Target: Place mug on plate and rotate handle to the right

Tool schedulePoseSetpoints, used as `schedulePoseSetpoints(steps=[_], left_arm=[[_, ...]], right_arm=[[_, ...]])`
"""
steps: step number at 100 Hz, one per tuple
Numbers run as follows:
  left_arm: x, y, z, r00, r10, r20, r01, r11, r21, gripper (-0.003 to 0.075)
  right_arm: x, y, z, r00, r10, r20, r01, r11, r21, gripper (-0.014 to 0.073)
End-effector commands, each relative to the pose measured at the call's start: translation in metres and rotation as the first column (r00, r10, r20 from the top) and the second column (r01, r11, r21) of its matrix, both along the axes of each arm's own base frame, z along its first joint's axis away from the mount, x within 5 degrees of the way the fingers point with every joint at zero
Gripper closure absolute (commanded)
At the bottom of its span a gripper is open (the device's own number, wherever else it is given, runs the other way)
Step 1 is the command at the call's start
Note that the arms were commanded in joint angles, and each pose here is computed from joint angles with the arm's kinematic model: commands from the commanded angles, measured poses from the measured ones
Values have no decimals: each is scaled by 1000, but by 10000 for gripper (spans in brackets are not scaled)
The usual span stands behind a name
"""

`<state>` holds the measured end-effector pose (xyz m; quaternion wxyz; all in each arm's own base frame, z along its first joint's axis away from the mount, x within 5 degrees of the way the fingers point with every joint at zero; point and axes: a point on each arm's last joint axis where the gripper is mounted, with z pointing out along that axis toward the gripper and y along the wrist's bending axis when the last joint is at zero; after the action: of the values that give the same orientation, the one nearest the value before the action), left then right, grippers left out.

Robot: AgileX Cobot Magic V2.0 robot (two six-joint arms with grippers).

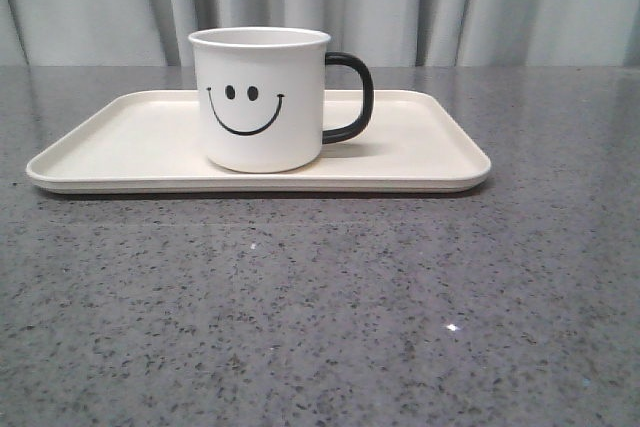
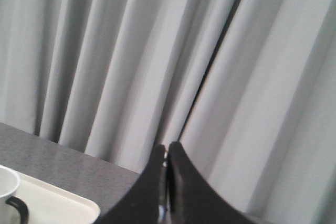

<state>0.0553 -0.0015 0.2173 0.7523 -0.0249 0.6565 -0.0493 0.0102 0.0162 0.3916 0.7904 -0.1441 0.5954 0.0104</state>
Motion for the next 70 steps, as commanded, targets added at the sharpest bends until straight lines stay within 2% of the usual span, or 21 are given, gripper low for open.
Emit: schedulePoseSetpoints(steps=[1, 18, 37, 52, 70], left_arm=[[-4, 0, 6, 995, 1, 99, 0, 1000, -10, 740], [-4, 0, 6, 995, 1, 99, 0, 1000, -10, 740], [-4, 0, 6, 995, 1, 99, 0, 1000, -10, 740], [-4, 0, 6, 995, 1, 99, 0, 1000, -10, 740], [-4, 0, 6, 995, 1, 99, 0, 1000, -10, 740]], right_arm=[[-2, -2, -8, 999, 20, 47, -23, 997, 77, 714], [10, -2, -58, 999, 36, -18, -32, 985, 169, 714], [29, -5, -117, 994, 12, -108, 18, 962, 273, 714], [37, -12, -143, 992, -48, -117, 86, 936, 342, 714], [42, -15, -162, 983, -100, -153, 148, 929, 340, 714]])
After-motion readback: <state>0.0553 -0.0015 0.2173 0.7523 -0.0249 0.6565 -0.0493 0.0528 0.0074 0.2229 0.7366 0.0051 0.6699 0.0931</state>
